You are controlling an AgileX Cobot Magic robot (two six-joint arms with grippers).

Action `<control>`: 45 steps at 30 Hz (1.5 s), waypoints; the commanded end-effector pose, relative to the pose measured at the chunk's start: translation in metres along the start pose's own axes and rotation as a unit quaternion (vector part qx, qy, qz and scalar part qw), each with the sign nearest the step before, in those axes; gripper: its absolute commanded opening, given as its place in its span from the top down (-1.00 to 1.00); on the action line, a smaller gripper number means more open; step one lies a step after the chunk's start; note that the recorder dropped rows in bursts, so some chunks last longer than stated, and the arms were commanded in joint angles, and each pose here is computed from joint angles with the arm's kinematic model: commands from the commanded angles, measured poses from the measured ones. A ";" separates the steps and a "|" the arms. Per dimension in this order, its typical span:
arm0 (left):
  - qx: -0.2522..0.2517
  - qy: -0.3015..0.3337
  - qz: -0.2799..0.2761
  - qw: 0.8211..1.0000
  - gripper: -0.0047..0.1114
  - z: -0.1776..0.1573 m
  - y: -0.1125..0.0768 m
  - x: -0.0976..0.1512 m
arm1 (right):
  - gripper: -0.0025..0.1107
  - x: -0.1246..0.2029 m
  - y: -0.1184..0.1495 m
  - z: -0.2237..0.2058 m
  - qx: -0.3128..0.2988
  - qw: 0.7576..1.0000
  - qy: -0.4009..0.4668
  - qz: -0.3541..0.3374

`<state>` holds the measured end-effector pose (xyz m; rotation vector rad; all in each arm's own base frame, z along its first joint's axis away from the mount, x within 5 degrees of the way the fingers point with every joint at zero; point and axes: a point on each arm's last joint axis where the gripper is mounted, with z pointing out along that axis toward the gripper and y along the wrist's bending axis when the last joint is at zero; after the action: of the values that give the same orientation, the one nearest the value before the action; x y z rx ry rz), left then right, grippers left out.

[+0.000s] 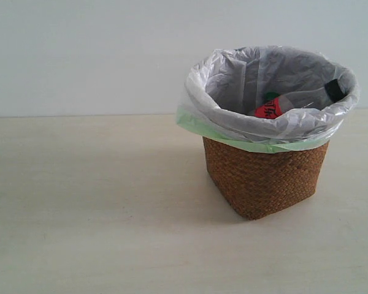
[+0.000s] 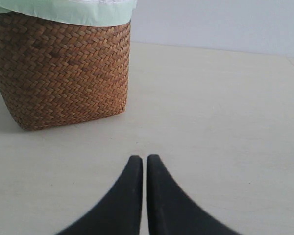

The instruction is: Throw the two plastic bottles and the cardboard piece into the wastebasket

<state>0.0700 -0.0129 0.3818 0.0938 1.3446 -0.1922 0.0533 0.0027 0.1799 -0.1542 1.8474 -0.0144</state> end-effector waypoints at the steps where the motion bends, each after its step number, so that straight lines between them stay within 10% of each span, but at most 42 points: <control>1: 0.001 -0.020 -0.053 0.998 0.80 -0.025 0.001 0.024 | 0.96 -0.001 0.000 0.000 0.003 1.000 -0.005 0.000; 45: -0.051 -0.020 -0.092 0.994 0.80 -0.056 0.007 0.087 | 0.96 -0.001 0.000 0.000 0.003 1.000 -0.005 0.001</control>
<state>0.0313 -0.0040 0.2965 -0.0945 1.3181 -0.2959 0.0533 0.0027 0.1799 -0.1542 1.8474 -0.0144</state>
